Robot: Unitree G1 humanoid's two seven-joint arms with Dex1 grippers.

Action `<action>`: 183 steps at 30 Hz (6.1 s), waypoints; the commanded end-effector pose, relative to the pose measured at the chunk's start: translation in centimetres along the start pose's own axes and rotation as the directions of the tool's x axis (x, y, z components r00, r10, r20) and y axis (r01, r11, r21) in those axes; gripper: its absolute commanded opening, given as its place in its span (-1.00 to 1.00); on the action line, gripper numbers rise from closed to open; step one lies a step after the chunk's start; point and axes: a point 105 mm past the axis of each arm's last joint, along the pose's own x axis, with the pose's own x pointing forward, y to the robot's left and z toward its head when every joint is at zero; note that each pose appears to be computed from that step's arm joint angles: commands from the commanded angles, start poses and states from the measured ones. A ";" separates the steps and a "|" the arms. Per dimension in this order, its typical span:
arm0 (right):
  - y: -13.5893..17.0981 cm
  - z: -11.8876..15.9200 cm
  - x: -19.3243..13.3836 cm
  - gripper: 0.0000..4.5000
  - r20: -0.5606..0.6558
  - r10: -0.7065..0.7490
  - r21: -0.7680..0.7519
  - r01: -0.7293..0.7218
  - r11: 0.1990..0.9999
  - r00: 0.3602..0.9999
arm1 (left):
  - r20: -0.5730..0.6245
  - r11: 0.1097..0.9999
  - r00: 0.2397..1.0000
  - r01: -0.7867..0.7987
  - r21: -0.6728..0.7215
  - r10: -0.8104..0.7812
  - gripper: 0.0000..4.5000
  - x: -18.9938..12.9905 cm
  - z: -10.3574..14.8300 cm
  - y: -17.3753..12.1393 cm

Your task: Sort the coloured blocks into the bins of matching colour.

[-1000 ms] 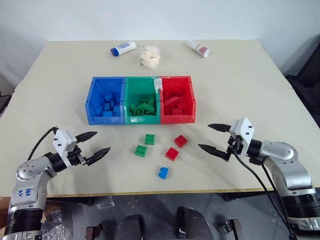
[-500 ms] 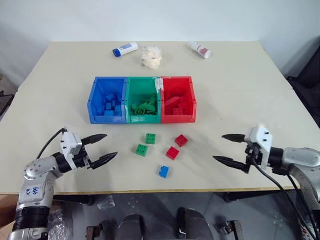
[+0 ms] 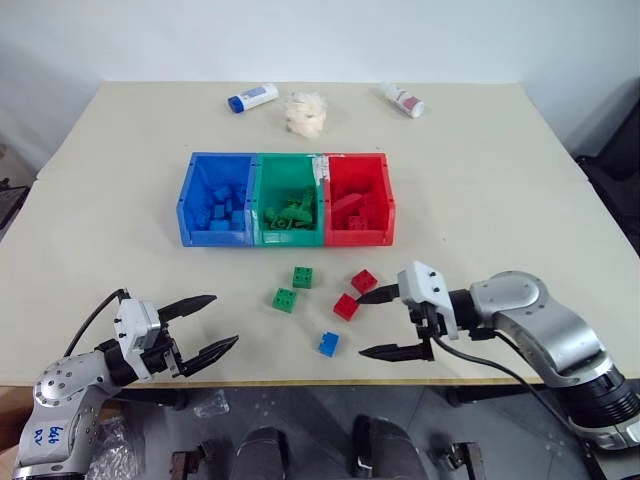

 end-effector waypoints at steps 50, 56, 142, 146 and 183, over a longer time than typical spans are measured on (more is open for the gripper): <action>-8.8 -3.2 0.6 0.43 0.050 -0.388 0.246 0.365 0.898 0.920 | 0.057 0.998 0.997 0.040 0.054 -0.043 1.00 1.2 1.2 0.1; -9.0 -2.3 0.3 -0.33 0.085 -0.408 0.206 0.384 0.900 0.909 | 0.050 0.996 0.997 0.050 0.070 -0.053 1.00 1.5 1.5 0.6; -5.0 -2.7 3.7 0.82 0.004 -0.249 0.062 0.249 0.967 0.968 | 0.078 0.980 0.980 0.177 0.089 -0.184 1.00 5.1 0.4 1.1; -5.2 -2.1 3.4 0.27 0.028 -0.272 0.058 0.270 0.961 0.962 | 0.076 0.979 0.979 0.181 0.090 -0.188 1.00 5.2 0.4 1.3; -11.8 4.6 -3.4 0.99 0.289 -0.573 -0.006 0.600 0.800 0.767 | 0.109 0.968 0.964 0.231 0.101 -0.242 1.00 6.5 0.5 1.8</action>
